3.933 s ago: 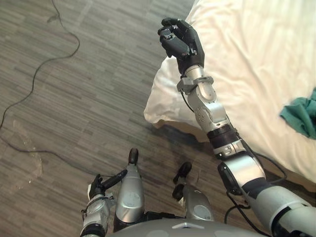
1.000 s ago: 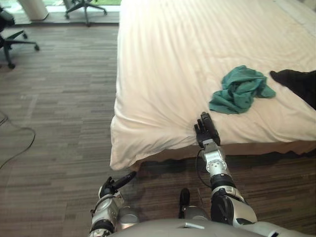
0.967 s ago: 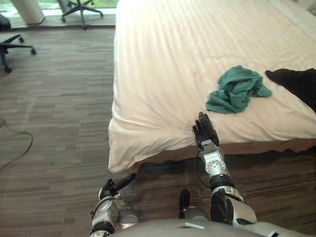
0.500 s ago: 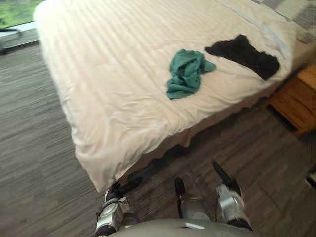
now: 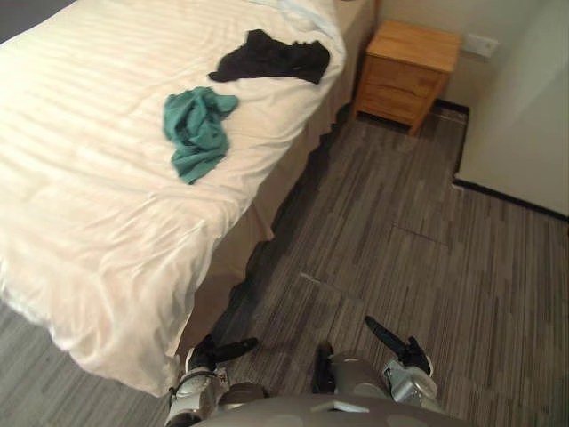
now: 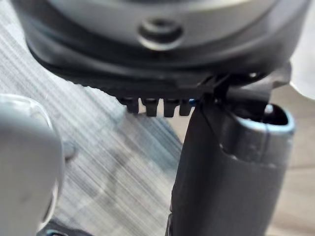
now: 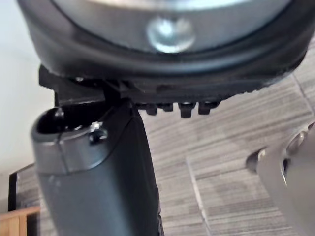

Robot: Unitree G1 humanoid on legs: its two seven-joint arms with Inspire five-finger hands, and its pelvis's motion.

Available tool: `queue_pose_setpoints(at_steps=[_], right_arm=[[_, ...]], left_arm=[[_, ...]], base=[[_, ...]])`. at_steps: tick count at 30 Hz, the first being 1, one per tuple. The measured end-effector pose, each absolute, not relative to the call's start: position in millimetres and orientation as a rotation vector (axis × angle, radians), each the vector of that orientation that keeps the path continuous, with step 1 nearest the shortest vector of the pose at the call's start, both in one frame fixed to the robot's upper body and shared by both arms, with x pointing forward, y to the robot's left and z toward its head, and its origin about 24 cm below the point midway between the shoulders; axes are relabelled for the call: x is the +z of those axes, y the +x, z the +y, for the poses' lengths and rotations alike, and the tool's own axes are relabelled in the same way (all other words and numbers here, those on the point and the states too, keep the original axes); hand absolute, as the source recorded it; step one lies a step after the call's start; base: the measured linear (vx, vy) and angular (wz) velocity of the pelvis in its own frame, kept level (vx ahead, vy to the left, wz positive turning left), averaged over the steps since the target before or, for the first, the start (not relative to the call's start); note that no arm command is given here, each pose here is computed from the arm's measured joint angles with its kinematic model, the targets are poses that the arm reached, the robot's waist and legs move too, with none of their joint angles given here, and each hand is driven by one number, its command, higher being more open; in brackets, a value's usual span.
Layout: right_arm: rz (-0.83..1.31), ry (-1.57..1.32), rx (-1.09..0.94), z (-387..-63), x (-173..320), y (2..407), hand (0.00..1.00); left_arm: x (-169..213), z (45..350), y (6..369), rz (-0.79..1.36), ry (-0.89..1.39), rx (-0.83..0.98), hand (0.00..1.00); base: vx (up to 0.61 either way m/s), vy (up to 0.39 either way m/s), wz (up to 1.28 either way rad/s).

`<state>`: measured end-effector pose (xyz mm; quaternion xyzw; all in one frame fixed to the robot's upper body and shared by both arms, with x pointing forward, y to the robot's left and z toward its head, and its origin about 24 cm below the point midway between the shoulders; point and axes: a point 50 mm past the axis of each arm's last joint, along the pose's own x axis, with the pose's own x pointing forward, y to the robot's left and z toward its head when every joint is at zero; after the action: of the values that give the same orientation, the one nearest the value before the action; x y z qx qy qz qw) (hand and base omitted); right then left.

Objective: Tidy up the quilt and then pick up the clothes from the bed and put them into the laundry hamper

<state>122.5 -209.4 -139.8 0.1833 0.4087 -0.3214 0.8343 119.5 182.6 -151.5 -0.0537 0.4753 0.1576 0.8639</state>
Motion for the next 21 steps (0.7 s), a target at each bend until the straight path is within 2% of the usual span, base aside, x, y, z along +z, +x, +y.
queue_pose_setpoints(at_steps=[1,5,12,15,21], right_arm=[[0.885,0.356,-0.648,-206.7,-141.6,122.0,1.0],[0.952,0.211,-0.529,-207.5,-146.1,120.1,1.0],[1.004,0.124,-0.482,-217.7,-149.8,113.2,1.0],[1.008,0.107,-0.495,-226.3,-149.0,113.9,1.0],[1.011,0.133,-0.488,-218.2,-150.7,114.4,1.0]], left_arm=[[-150.1,193.6,117.9,0.991,-0.078,0.33,1.0],[-154.2,185.3,112.0,1.027,-0.074,0.303,1.0],[-150.8,169.2,126.5,0.982,-0.063,0.21,1.0],[-150.2,158.8,130.6,0.978,-0.055,0.158,1.0],[-150.1,169.8,130.1,0.986,0.013,0.135,1.0]], base=[[-0.03,-0.195,-1.03],[0.03,-0.129,-0.9],[0.02,-0.019,-0.43],[-0.03,0.16,-0.09],[-0.06,0.114,0.36]])
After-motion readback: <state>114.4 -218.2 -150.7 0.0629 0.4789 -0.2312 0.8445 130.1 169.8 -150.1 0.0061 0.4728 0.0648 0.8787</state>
